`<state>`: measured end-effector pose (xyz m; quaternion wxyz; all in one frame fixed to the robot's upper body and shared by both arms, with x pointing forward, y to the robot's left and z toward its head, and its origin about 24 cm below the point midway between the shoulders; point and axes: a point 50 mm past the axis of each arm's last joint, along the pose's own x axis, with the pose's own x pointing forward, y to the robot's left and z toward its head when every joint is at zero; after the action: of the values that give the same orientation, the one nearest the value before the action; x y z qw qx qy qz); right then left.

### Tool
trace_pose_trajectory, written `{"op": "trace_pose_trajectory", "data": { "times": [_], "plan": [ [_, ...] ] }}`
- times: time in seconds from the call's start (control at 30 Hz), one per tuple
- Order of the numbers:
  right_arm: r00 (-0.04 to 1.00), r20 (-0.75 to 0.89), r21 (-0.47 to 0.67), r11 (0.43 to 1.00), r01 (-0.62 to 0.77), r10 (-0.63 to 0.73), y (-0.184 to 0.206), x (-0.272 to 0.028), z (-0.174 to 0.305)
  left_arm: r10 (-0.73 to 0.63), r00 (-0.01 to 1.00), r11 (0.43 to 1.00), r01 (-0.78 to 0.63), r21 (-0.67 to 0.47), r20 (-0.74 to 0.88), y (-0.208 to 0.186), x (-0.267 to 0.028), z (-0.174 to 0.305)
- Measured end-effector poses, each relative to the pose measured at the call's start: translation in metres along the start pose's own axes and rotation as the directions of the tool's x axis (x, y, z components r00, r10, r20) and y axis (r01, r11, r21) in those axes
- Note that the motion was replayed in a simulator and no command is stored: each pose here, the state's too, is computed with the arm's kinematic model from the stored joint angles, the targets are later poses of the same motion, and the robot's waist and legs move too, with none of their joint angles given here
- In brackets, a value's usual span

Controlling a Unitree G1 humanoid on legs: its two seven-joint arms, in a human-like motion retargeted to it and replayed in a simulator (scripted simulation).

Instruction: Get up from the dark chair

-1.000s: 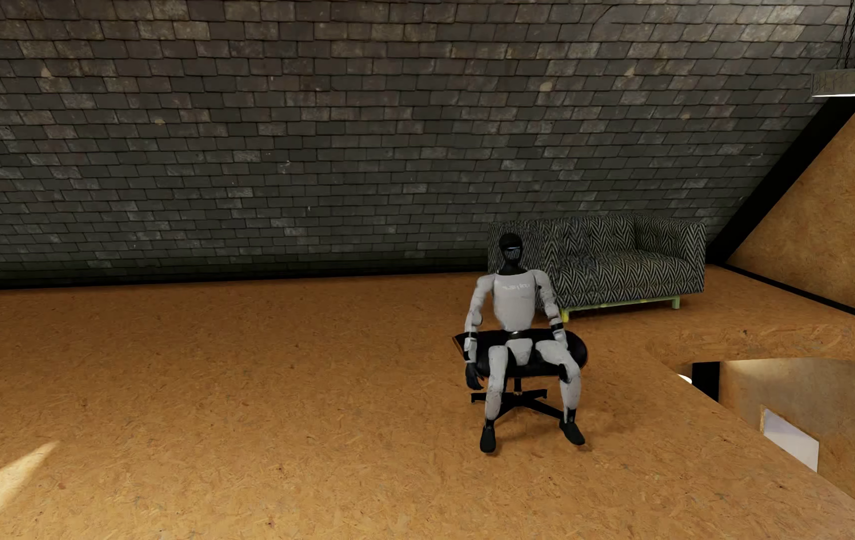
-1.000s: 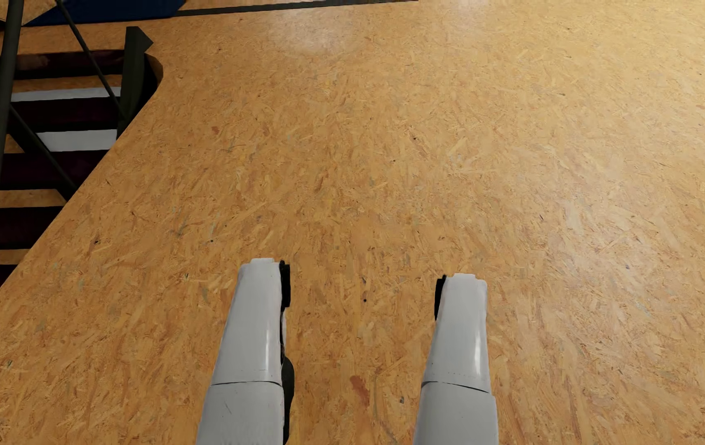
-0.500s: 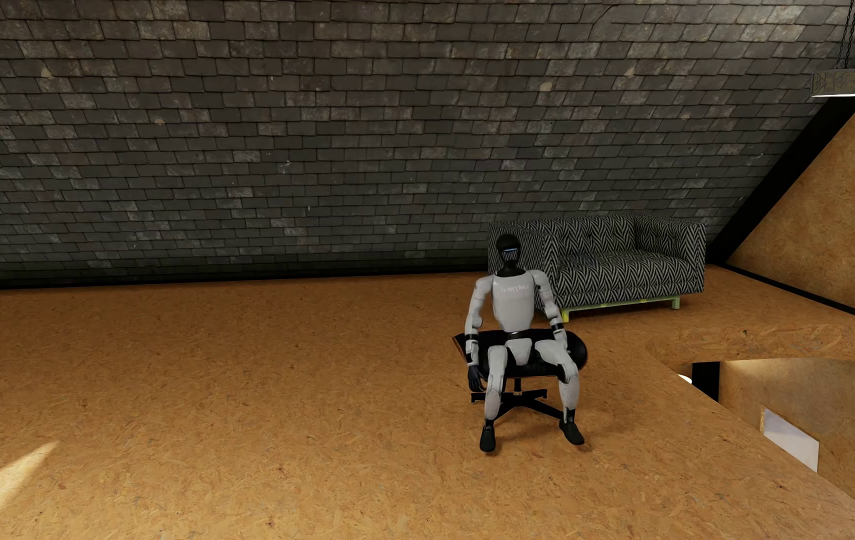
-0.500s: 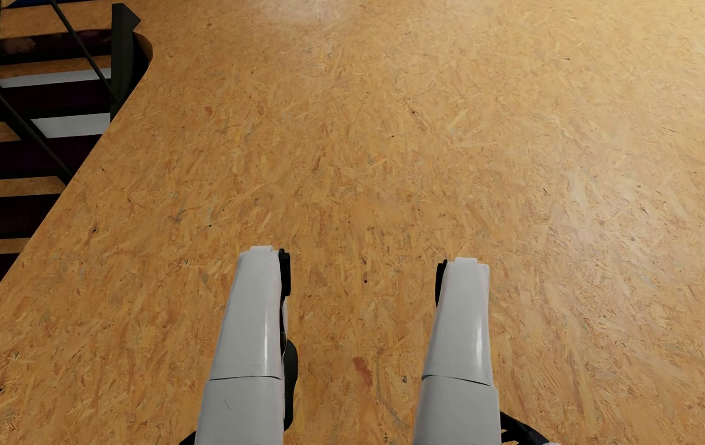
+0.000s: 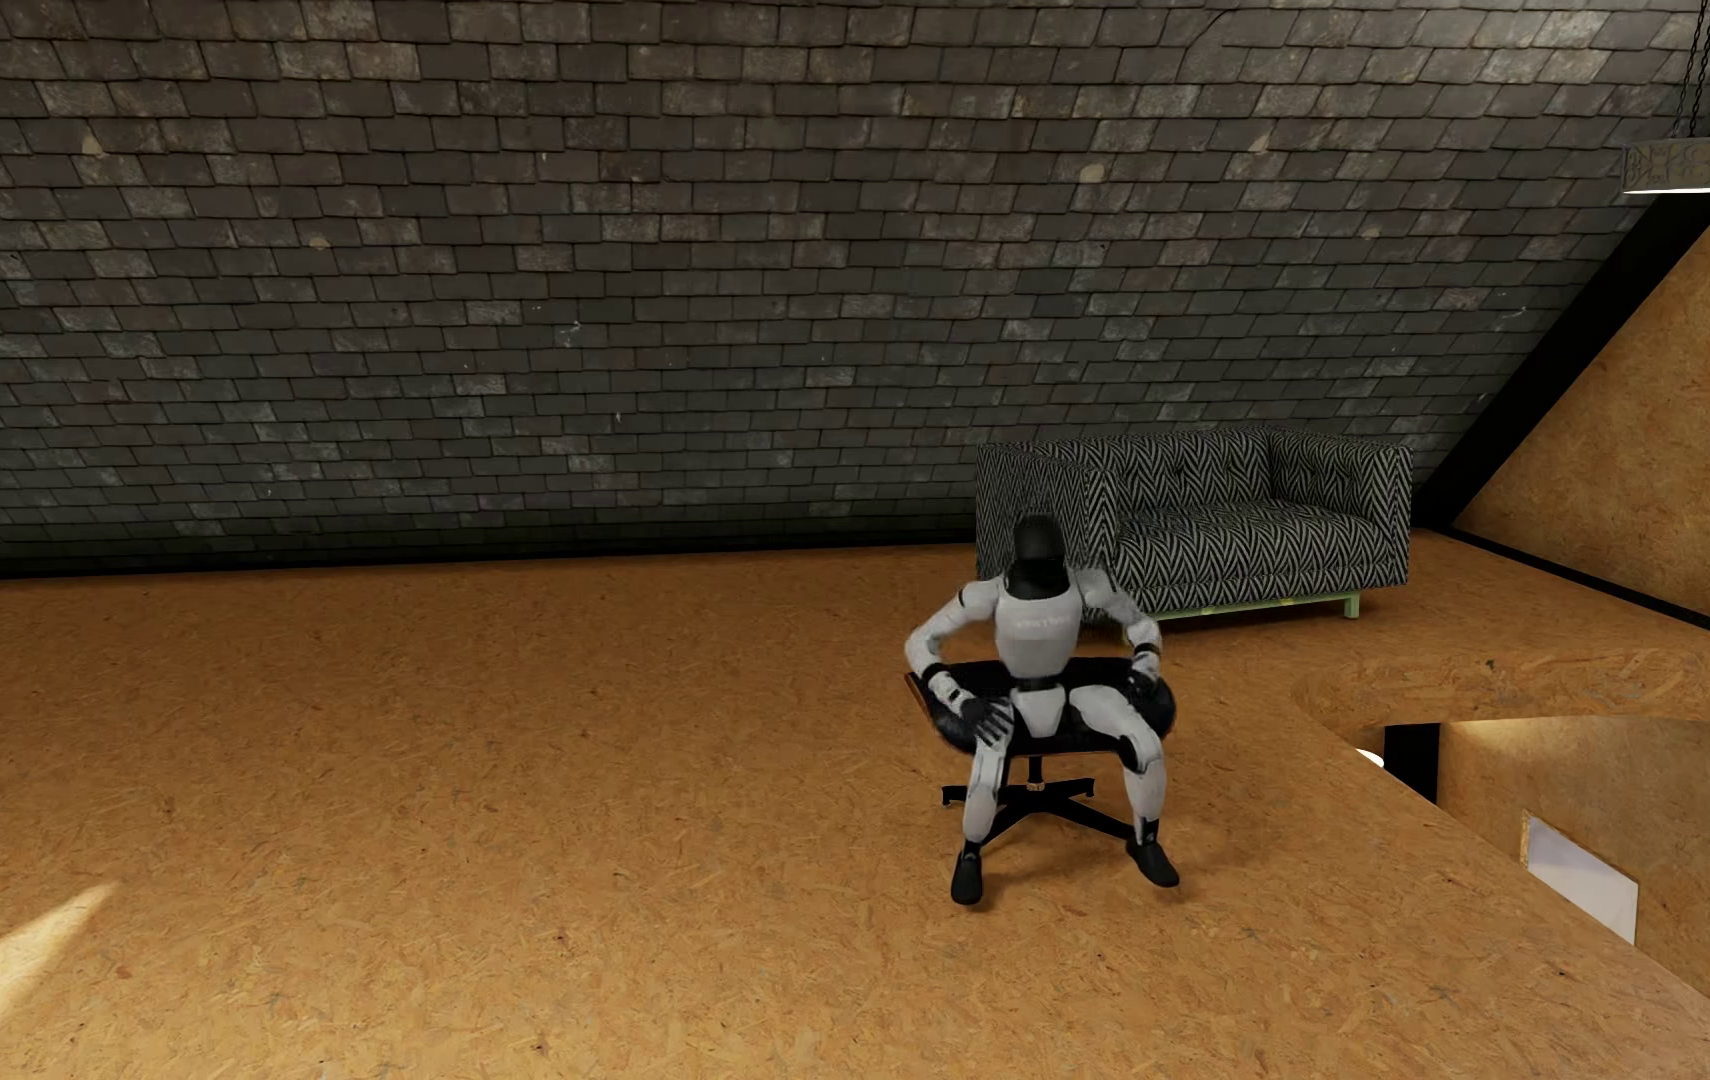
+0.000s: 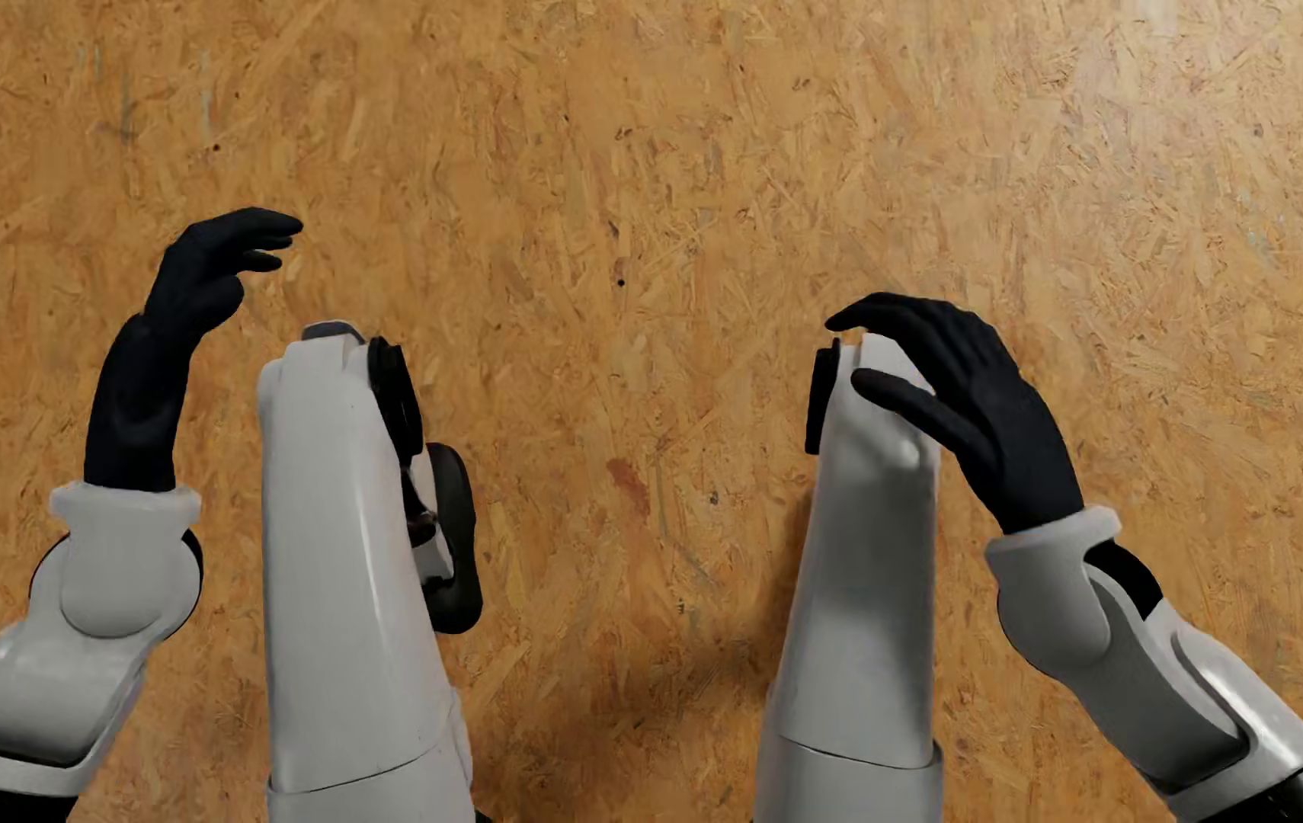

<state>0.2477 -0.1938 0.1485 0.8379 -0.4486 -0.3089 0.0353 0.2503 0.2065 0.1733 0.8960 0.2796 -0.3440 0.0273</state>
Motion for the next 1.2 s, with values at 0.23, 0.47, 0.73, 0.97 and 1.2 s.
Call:
{"op": "trace_pose_trajectory", "data": {
  "times": [0.23, 0.47, 0.73, 0.97, 1.2],
  "plan": [
    [0.513, 0.678, -0.402, 0.85, -0.341, 0.527, 0.023, 0.077, 0.129, -0.582, 0.594, 0.809, 0.495, 0.318, 0.556, -0.044, 0.073, 0.122],
    [0.612, 0.604, -0.393, 0.859, -0.329, 0.511, 0.054, 0.1, 0.105, -0.644, 0.609, 0.764, 0.537, 0.356, 0.464, -0.084, 0.088, 0.094],
    [0.479, -0.041, -0.186, 0.464, -0.866, 0.877, 0.192, 0.045, -0.003, -0.874, 0.357, 0.338, 0.934, 0.114, -0.329, -0.199, 0.007, -0.07],
    [0.346, -0.314, 0.529, 0.465, -0.71, 0.884, 0.203, -0.089, -0.055, -0.78, 0.083, 0.488, 0.701, -0.52, -0.62, -0.178, -0.16, -0.126],
    [0.078, -0.652, 0.693, 0.634, -0.344, 0.754, 0.173, -0.221, -0.093, -0.617, -0.17, 0.648, 0.444, -0.619, -0.768, -0.13, -0.28, -0.131]
  ]
}}
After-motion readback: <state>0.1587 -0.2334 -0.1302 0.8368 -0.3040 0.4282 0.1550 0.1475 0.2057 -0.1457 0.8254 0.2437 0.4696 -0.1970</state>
